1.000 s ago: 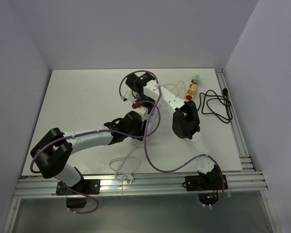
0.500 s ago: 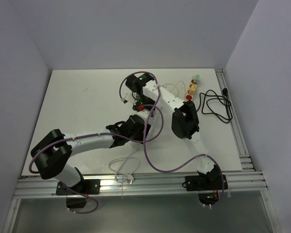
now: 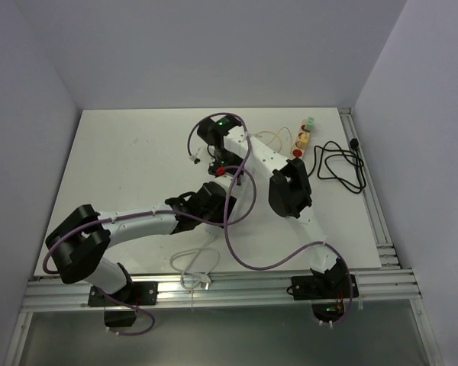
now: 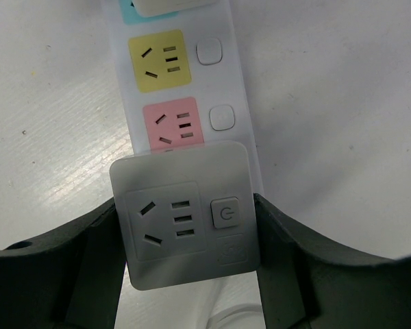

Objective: Insert the plug

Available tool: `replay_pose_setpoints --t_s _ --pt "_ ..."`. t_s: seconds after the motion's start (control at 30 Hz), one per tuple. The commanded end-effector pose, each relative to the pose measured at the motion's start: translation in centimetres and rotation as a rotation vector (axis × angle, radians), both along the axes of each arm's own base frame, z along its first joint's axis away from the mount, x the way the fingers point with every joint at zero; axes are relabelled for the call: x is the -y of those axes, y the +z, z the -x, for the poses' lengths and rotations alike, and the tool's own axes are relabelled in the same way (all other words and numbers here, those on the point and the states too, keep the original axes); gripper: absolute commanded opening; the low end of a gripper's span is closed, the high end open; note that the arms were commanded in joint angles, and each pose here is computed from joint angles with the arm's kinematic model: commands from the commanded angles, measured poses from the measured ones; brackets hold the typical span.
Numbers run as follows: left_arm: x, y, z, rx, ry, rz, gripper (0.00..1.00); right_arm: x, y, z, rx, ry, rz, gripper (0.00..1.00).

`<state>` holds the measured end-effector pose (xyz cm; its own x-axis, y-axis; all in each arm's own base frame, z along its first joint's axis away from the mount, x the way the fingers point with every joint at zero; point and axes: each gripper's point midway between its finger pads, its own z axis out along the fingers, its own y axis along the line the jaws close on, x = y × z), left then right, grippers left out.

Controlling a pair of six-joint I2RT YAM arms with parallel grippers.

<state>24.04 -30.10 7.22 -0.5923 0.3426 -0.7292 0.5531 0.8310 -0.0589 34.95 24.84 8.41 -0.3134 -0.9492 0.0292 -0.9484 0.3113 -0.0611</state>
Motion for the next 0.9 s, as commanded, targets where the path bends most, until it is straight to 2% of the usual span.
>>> replay_pose_setpoints --t_s 0.0,0.2,0.47,0.53,0.6,0.7,0.8,0.87 --pt "2.9 1.5 2.9 0.008 -0.198 0.065 0.54 -3.7 -4.6 0.5 -0.095 0.057 -0.102 0.02" --pt "3.3 1.3 2.9 0.008 -0.210 0.068 0.54 -2.9 -6.7 1.9 -0.179 0.034 -0.042 0.02" --pt "3.7 1.0 2.9 0.008 -0.211 0.076 0.53 -2.8 -8.1 2.6 -0.199 0.026 -0.010 0.03" --pt "3.6 0.9 2.7 0.010 -0.199 0.071 0.53 -2.9 -7.8 2.3 -0.180 0.012 -0.016 0.11" --pt "3.5 1.0 2.5 0.010 -0.182 0.072 0.54 -3.5 -6.7 0.9 -0.101 -0.025 -0.049 0.33" --pt "3.0 1.1 1.8 0.014 -0.121 0.043 0.54 -4.3 -4.8 -0.5 -0.040 -0.033 -0.127 0.44" --pt "2.4 0.9 0.5 0.009 -0.041 0.007 0.54 -4.5 -1.2 -2.5 0.097 -0.030 -0.194 0.48" --pt "2.7 1.3 -0.1 0.008 -0.015 0.020 0.53 -5.0 -0.2 -3.2 0.134 -0.027 -0.246 0.52"
